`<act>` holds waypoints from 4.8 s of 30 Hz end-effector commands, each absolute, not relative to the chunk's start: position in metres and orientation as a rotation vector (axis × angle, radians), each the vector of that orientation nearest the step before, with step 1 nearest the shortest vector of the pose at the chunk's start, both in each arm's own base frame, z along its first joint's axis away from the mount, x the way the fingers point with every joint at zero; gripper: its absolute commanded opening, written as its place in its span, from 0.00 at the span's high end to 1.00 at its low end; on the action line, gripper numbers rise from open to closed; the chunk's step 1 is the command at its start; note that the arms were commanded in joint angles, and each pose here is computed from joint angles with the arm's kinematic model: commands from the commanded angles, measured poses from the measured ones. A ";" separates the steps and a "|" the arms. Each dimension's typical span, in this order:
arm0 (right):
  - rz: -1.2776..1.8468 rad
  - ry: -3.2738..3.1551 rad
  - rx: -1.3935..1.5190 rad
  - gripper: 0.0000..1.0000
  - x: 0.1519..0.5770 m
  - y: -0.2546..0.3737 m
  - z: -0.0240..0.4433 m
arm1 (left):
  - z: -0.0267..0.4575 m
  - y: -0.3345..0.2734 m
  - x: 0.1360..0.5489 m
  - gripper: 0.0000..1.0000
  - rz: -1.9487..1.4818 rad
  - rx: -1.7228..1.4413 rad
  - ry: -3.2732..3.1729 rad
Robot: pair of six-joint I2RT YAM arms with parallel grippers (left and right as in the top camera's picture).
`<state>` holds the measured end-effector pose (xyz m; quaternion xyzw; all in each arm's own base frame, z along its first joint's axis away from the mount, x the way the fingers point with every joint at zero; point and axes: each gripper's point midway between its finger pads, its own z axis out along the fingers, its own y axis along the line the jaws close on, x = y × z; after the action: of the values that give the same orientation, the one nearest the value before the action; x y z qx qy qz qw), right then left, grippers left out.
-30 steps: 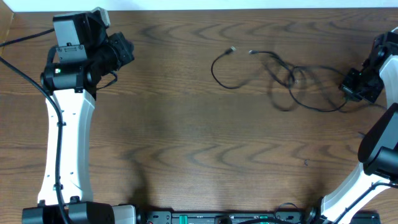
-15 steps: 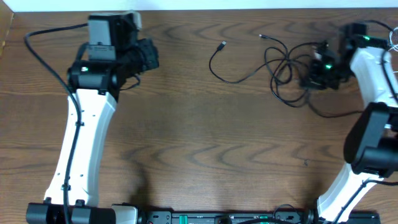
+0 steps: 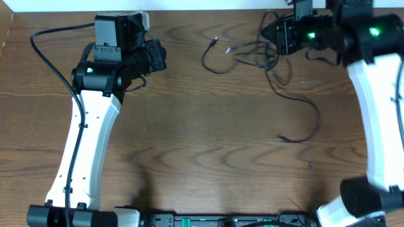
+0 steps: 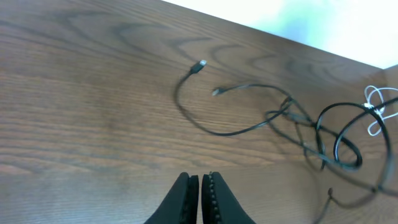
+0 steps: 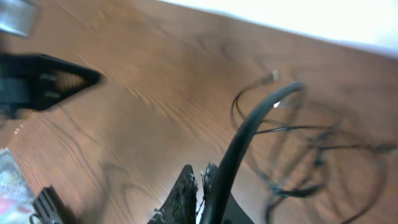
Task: Untangle cables
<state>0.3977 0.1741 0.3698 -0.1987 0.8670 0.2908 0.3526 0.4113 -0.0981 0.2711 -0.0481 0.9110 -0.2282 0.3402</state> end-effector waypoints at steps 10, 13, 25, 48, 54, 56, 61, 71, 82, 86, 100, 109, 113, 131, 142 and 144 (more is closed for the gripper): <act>0.682 2.338 -0.266 0.99 0.402 0.156 0.363 | 0.266 -0.170 0.406 0.61 -1.046 0.145 2.350; 0.683 2.346 -0.264 0.99 0.402 0.156 0.361 | 0.254 -0.197 0.402 0.58 -1.186 0.223 2.364; 0.670 2.368 -0.252 0.99 0.401 0.154 0.356 | 0.249 -0.284 0.385 0.51 -1.380 0.507 2.268; 0.671 2.382 -0.249 0.99 0.399 0.154 0.354 | 0.178 -0.355 0.398 0.52 -1.186 0.263 2.438; 0.670 2.385 -0.249 0.99 0.399 0.153 0.353 | 0.180 -0.352 0.408 0.73 -1.140 0.239 2.408; 0.656 2.391 -0.242 0.99 0.399 0.151 0.352 | 0.179 -0.350 0.412 0.92 -1.111 0.223 2.403; 0.511 2.458 -0.102 0.99 0.401 0.129 0.338 | 0.191 -0.339 0.419 0.93 -1.106 0.211 2.371; 0.365 2.558 0.101 0.99 0.414 0.090 0.287 | 0.281 -0.271 0.394 0.93 -1.166 0.254 2.269; 0.353 2.657 0.272 0.99 0.424 0.067 0.186 | 0.397 -0.196 0.354 0.92 -1.189 0.265 1.983; 0.334 2.693 0.310 0.99 0.424 0.057 0.152 | 0.420 -0.154 0.355 0.92 -1.106 0.184 1.911; 0.249 2.831 0.369 0.99 0.411 0.037 0.077 | 0.435 -0.049 0.381 0.92 -0.821 -0.085 1.818; 0.404 2.847 0.186 0.98 0.407 0.059 0.080 | 0.354 -0.034 0.395 0.93 -0.697 -0.168 2.086; 0.511 2.836 0.092 0.89 0.405 0.073 0.084 | 0.300 -0.033 0.402 0.92 -0.702 -0.190 2.263; 0.636 2.669 -0.077 0.34 0.404 0.092 0.155 | 0.224 -0.114 0.391 0.39 -0.636 0.244 2.515; 0.619 2.684 -0.070 0.30 0.402 0.090 0.152 | 0.140 -0.219 0.359 0.44 -0.687 0.822 2.620; 0.610 2.689 -0.067 0.29 0.401 0.089 0.152 | 0.123 -0.234 0.351 0.45 -0.688 0.950 2.614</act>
<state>0.3995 0.0889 0.1435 -0.0153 0.9584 0.2207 0.1802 0.3660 -0.2116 0.1526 0.2417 0.9237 -0.2483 0.1636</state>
